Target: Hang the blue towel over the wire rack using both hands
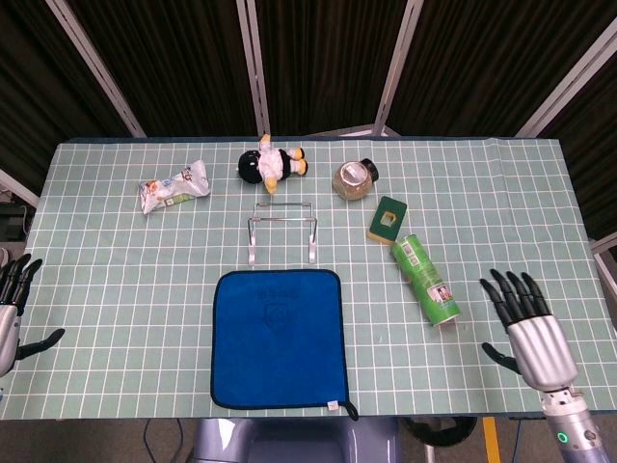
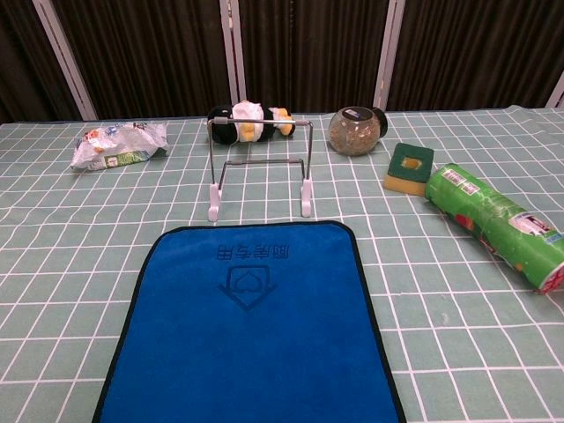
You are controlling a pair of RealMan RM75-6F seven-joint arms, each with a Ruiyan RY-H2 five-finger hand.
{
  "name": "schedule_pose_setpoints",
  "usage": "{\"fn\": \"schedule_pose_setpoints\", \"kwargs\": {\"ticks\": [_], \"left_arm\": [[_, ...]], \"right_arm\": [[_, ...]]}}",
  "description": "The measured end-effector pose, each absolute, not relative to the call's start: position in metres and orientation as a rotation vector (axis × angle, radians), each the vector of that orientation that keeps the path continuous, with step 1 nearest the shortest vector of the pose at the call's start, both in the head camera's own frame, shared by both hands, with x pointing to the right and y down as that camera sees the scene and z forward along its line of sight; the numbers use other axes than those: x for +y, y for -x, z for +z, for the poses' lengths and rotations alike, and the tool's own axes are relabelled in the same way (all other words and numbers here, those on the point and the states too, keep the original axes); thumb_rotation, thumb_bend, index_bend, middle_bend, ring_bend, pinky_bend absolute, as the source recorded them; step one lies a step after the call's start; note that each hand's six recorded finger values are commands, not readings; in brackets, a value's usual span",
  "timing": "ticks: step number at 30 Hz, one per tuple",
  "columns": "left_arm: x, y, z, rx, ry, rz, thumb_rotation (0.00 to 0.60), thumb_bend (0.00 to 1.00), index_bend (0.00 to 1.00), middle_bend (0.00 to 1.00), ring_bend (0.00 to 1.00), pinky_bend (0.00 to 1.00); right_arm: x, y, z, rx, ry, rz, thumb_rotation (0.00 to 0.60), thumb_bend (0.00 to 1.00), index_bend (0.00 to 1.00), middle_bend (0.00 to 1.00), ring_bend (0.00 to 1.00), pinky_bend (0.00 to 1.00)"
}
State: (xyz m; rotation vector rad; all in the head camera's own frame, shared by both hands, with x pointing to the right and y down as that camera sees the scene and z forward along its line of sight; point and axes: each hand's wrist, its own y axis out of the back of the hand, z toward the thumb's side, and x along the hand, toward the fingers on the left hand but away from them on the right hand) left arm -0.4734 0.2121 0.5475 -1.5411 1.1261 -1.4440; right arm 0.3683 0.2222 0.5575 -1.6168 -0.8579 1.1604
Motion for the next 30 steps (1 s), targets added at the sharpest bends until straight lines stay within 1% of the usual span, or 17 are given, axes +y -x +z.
{"fn": "schedule_pose_setpoints", "kwargs": {"ticks": [6, 11, 14, 20, 24, 30], "left_arm": [[0.214, 0.475, 0.551, 1.108, 1.537, -1.495, 0.600, 0.00, 0.00, 0.00, 0.00, 0.00], [0.213, 0.476, 0.556, 1.080, 1.509, -1.542, 0.600, 0.00, 0.00, 0.00, 0.00, 0.00], [0.213, 0.477, 0.559, 1.076, 1.496, -1.564, 0.600, 0.00, 0.00, 0.00, 0.00, 0.00], [0.213, 0.476, 0.562, 1.069, 1.497, -1.573, 0.600, 0.00, 0.00, 0.00, 0.00, 0.00], [0.212, 0.476, 0.564, 1.066, 1.498, -1.580, 0.600, 0.00, 0.00, 0.00, 0.00, 0.00], [0.212, 0.478, 0.566, 1.067, 1.501, -1.588, 0.600, 0.00, 0.00, 0.00, 0.00, 0.00]], "right_arm": [[0.215, -0.318, 0.590, -0.633, 1.798, 1.058, 0.600, 0.00, 0.00, 0.00, 0.00, 0.00], [0.197, -0.245, 0.621, -0.396, 1.902, 0.902, 0.600, 0.00, 0.05, 0.00, 0.00, 0.00], [0.188, -0.206, 0.636, -0.297, 1.894, 0.796, 0.600, 0.04, 0.07, 0.00, 0.00, 0.00], [0.181, -0.173, 0.667, -0.189, 1.845, 0.720, 0.600, 0.09, 0.09, 0.00, 0.00, 0.00], [0.182, -0.160, 0.677, -0.144, 1.825, 0.691, 0.600, 0.10, 0.09, 0.00, 0.00, 0.00], [0.184, -0.154, 0.688, -0.092, 1.797, 0.692, 0.600, 0.10, 0.10, 0.00, 0.00, 0.00]]}}
